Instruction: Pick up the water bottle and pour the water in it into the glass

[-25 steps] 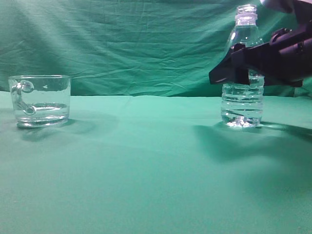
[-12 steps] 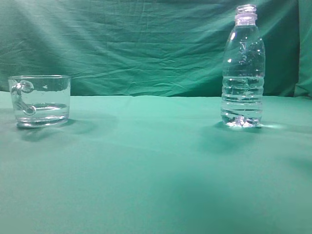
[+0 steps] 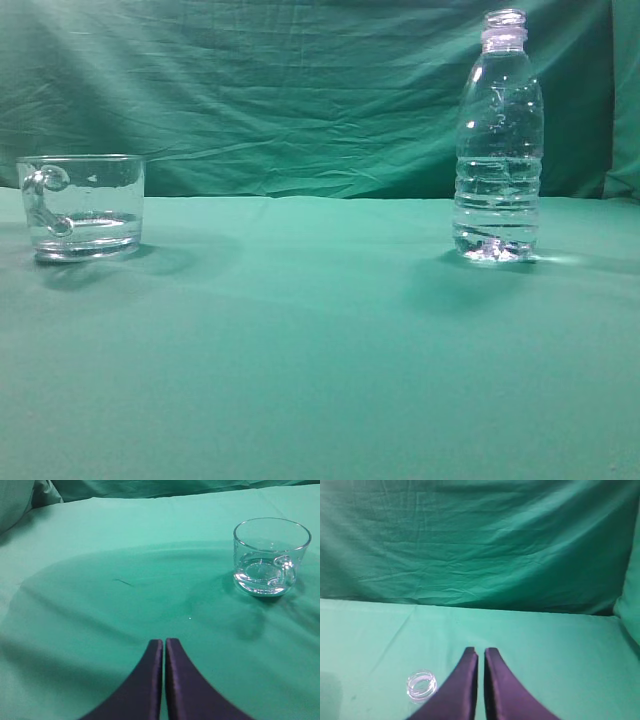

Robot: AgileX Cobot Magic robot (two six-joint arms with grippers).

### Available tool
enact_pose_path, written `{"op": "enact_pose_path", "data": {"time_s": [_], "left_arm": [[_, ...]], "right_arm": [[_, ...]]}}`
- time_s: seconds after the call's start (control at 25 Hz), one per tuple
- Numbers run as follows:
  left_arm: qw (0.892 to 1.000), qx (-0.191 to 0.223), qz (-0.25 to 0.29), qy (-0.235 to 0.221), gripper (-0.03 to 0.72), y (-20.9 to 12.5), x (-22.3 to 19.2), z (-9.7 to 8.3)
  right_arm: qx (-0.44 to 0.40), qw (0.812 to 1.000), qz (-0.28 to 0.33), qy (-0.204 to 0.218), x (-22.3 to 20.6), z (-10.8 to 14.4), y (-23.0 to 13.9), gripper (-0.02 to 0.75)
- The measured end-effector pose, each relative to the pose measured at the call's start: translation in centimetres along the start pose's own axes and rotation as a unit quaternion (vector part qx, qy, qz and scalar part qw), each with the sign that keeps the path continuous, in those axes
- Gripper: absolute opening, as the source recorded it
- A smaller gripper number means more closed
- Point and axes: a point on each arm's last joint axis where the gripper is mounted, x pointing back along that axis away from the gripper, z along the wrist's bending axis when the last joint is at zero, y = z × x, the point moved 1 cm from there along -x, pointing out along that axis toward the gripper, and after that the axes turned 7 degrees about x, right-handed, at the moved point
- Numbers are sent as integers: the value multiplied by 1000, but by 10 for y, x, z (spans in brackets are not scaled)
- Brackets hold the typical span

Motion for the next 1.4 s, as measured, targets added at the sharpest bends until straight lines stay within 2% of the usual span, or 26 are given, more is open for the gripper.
{"op": "enact_pose_path", "data": {"time_s": [0.2,0.32,0.52,0.64,0.8,1.0,1.16,1.24,1.4], "left_arm": [[1000,0,0,0,0,0,0,0],[1000,0,0,0,0,0,0,0],[1000,0,0,0,0,0,0,0],[1000,0,0,0,0,0,0,0],[1000,0,0,0,0,0,0,0],[1000,0,0,0,0,0,0,0],[1000,0,0,0,0,0,0,0],[1000,0,0,0,0,0,0,0],[1000,0,0,0,0,0,0,0]], "right_arm": [[-53,998,-8,-29,36,-6,7,0],[-103,994,10,-40,59,-8,3,0],[-128,989,47,-64,99,-12,-9,0],[-135,988,47,-64,114,-12,-12,0],[-90,993,58,-44,119,-9,-15,0],[-10,998,67,3,121,0,-21,0],[44,996,67,24,121,4,-48,0],[57,996,65,15,119,3,-69,0],[51,998,40,-27,118,-2,-103,0]]}}
